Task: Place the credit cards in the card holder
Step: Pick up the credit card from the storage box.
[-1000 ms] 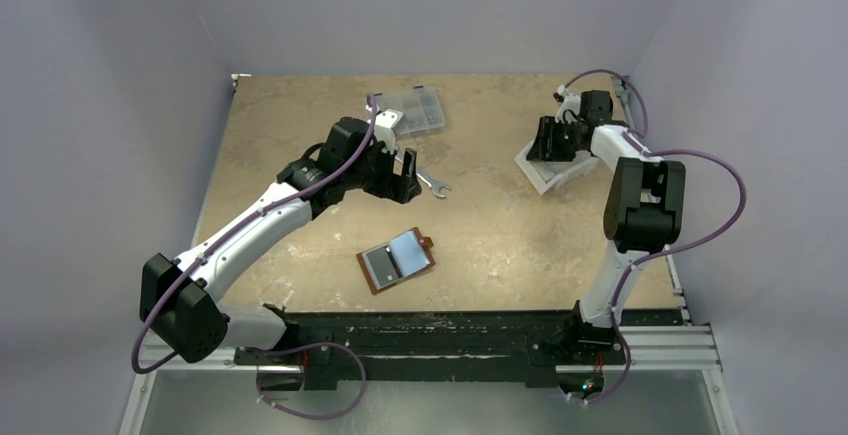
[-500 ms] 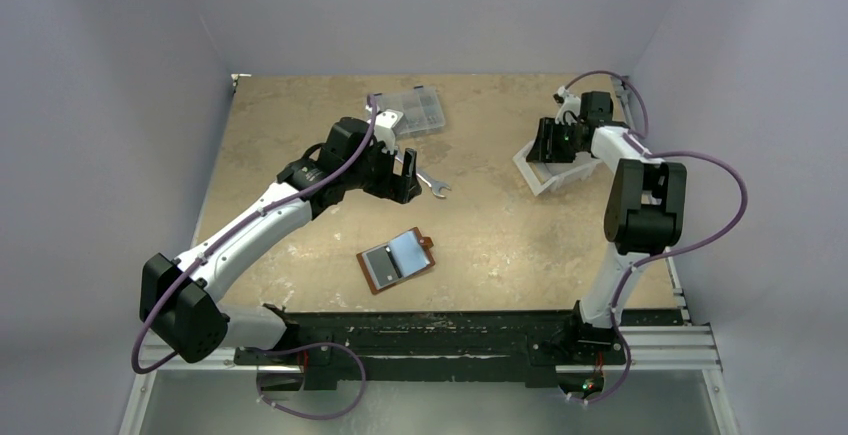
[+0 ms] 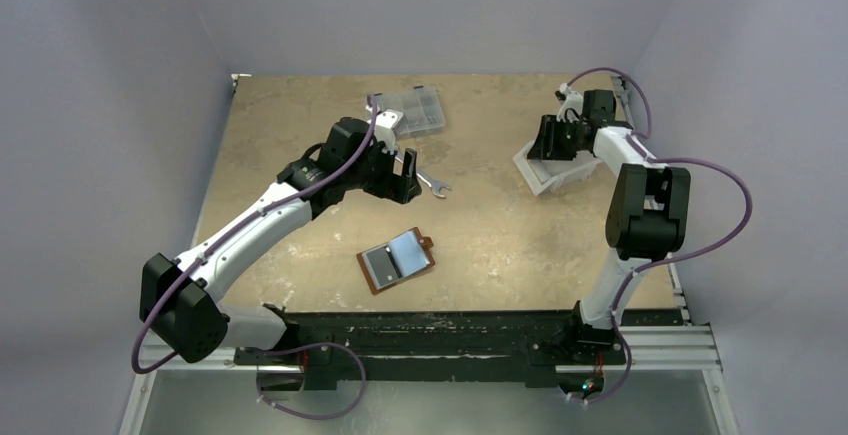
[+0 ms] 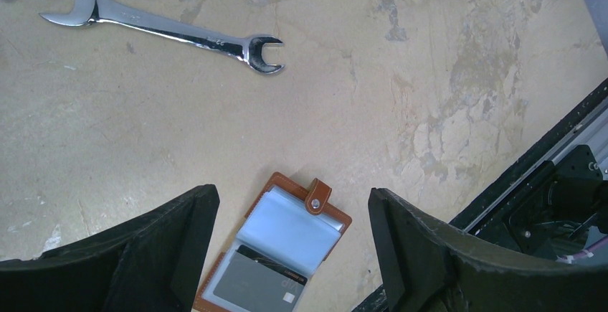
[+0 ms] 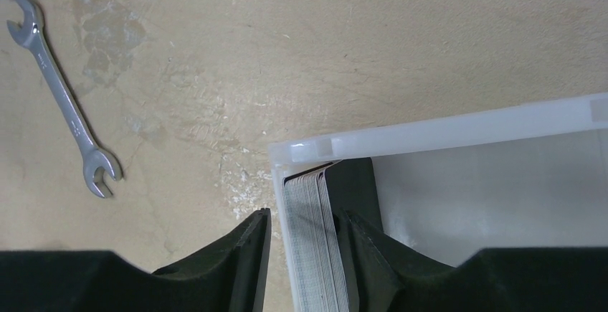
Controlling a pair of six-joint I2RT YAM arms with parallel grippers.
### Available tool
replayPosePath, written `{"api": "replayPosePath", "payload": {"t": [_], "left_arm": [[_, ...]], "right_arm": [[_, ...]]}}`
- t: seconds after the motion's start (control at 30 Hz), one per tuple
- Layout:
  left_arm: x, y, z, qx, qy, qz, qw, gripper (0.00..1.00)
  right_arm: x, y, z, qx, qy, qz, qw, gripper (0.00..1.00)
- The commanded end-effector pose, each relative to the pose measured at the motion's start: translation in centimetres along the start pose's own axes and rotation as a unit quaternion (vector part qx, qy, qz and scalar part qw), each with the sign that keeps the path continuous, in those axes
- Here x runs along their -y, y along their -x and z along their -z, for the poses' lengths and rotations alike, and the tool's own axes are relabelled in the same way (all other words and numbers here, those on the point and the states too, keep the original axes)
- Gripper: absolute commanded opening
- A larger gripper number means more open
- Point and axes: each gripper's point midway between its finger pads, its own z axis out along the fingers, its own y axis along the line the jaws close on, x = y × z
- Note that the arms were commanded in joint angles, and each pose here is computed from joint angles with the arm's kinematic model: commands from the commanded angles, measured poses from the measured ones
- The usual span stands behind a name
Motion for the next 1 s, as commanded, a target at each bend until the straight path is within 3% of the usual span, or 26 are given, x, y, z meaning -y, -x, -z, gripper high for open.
{"api": "replayPosePath", "payload": {"t": [0.0,0.07,0.17,0.37,0.53,0.73,0.97], "left_arm": [[0.5,0.9,0.3,0.02,-0.011,-0.015,1.0,0.83],[0.5,1.0,0.3,0.021,-0.011,-0.016,1.0,0.83],[0.5,0.9,0.2,0.019,-0.011,-0.015,1.0,0.83],[0.5,0.8,0.2,0.019,-0.012,-0.015,1.0,0.83],[0.6,0.8,0.2,0.018,-0.013,-0.016,1.0,0.83],[0.5,0.8,0.2,0.018,-0.012,-0.016,1.0,0.83],[0.6,0.8,0.2,0.018,-0.014,-0.016,1.0,0.83]], "right_arm": [[-1.1,0.9,1.1,0.017,0.015,0.009,1.0,0.5],[-0.7,1.0,1.2,0.018,0.001,0.011,1.0,0.64],[-0.4,0.6,1.0,0.013,-0.003,0.014,1.0,0.75],[0.5,-1.3,-0.1,-0.014,-0.011,0.005,1.0,0.79],[0.1,-1.7,-0.5,-0.019,0.005,0.001,1.0,0.75],[-0.9,-0.6,0.2,-0.003,0.025,0.002,1.0,0.55],[-1.6,0.2,1.2,0.012,0.026,0.007,1.0,0.52]]}}
